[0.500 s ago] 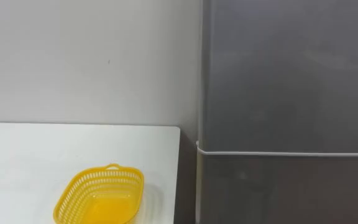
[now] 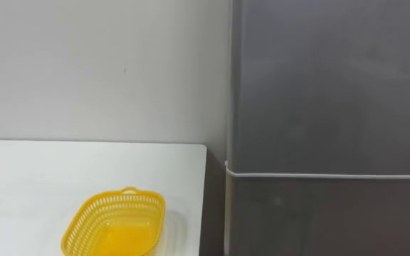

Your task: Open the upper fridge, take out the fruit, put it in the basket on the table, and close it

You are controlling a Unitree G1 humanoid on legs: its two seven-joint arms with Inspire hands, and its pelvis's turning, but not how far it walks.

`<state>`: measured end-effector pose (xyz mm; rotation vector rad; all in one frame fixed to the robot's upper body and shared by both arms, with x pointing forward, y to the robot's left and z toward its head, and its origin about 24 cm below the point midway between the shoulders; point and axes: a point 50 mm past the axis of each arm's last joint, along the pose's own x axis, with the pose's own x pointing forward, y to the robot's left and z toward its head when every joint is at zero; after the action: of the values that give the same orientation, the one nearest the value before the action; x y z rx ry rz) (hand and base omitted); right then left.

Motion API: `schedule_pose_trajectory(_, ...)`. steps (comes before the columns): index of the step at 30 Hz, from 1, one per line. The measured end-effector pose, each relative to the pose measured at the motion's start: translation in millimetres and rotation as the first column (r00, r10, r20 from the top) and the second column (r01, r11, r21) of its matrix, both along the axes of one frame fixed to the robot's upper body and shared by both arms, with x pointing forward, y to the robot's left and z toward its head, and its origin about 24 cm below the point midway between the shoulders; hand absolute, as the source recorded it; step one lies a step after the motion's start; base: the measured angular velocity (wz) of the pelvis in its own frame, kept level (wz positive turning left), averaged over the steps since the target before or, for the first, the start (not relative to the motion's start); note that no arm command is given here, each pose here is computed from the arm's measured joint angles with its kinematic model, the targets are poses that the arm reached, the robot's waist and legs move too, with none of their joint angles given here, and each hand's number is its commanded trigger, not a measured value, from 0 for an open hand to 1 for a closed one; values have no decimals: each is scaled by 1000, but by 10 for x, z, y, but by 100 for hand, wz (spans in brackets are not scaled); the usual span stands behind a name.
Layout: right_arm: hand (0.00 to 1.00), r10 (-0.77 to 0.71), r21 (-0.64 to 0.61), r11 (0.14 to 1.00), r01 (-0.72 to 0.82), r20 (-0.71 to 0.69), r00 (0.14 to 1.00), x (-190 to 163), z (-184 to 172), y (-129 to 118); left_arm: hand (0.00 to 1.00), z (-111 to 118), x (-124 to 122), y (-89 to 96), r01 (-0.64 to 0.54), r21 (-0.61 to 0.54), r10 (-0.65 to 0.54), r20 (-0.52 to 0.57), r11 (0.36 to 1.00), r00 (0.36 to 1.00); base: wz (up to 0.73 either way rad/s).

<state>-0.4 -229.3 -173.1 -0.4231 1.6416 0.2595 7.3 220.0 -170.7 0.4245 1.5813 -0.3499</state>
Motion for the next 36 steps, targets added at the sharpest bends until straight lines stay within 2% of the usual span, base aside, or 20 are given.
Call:
schedule_pose_trajectory(3, 0, 0, -8, 1000, 0, -1, 1000, 2, 0, -6, 0, -12, -42, -8, -53, 6, 53, -3, 999, 999, 0)
schedule_pose_trajectory(9, 0, -31, -28, 999, 31, 0, 1000, -18, 2, -25, 0, -9, -32, 28, -236, 31, 234, 67, 971, 970, 0)
schedule_pose_trajectory(13, 0, -61, -36, 997, 62, 31, 998, 55, 10, -64, 0, 10, -20, 120, -353, 72, 343, 119, 933, 932, 3)
schedule_pose_trajectory(16, 0, -71, -39, 997, 74, 62, 996, 124, 19, -99, 0, 78, 132, 294, -427, 126, 390, 238, 896, 890, 19)
schedule_pose_trajectory(17, 0, -94, -39, 995, 97, 80, 992, 147, 23, -115, 0, 136, 282, 380, -529, 113, 467, 345, 841, 815, 28)
schedule_pose_trajectory(18, 0, -107, -39, 993, 111, 89, 990, 156, 26, -127, 0, 174, 368, 427, -579, 96, 499, 405, 810, 766, 19)
schedule_pose_trajectory(20, 0, -124, -53, 990, 132, 134, 983, 226, 51, -208, 0, 302, 668, 564, -709, 21, 568, 584, 705, 581, -3)
schedule_pose_trajectory(21, 0, -123, -60, 989, 132, 143, 982, 237, 56, -226, 0, 331, 723, 592, -733, 3, 579, 611, 680, 540, -6)
schedule_pose_trajectory(23, 0, -148, -66, 984, 163, 190, 970, 286, 71, -267, 0, 455, 906, 668, -783, -49, 581, 699, 621, 417, -2)
schedule_pose_trajectory(27, 0, -171, -60, 980, 190, 233, 957, 311, 84, -296, 0, 694, 1102, 753, -805, -123, 539, 799, 580, 266, -8)
schedule_pose_trajectory(28, 0, -173, -62, 979, 192, 235, 957, 302, 88, -309, 0, 815, 1202, 779, -801, -161, 516, 831, 577, 205, -3)
schedule_pose_trajectory(33, 0, -162, -50, 983, 179, 234, 959, 297, 97, -334, 0, 1263, 1476, 837, -759, -263, 403, 915, 596, -1, -2)
schedule_pose_trajectory(35, 0, -165, -45, 983, 178, 217, 962, 263, 91, -325, 0, 1593, 1621, 833, -716, -322, 332, 934, 619, -133, 2)
schedule_pose_trajectory(36, 0, -162, -44, 983, 176, 215, 963, 262, 90, -322, 0, 1687, 1654, 826, -702, -338, 315, 934, 627, -168, 0)
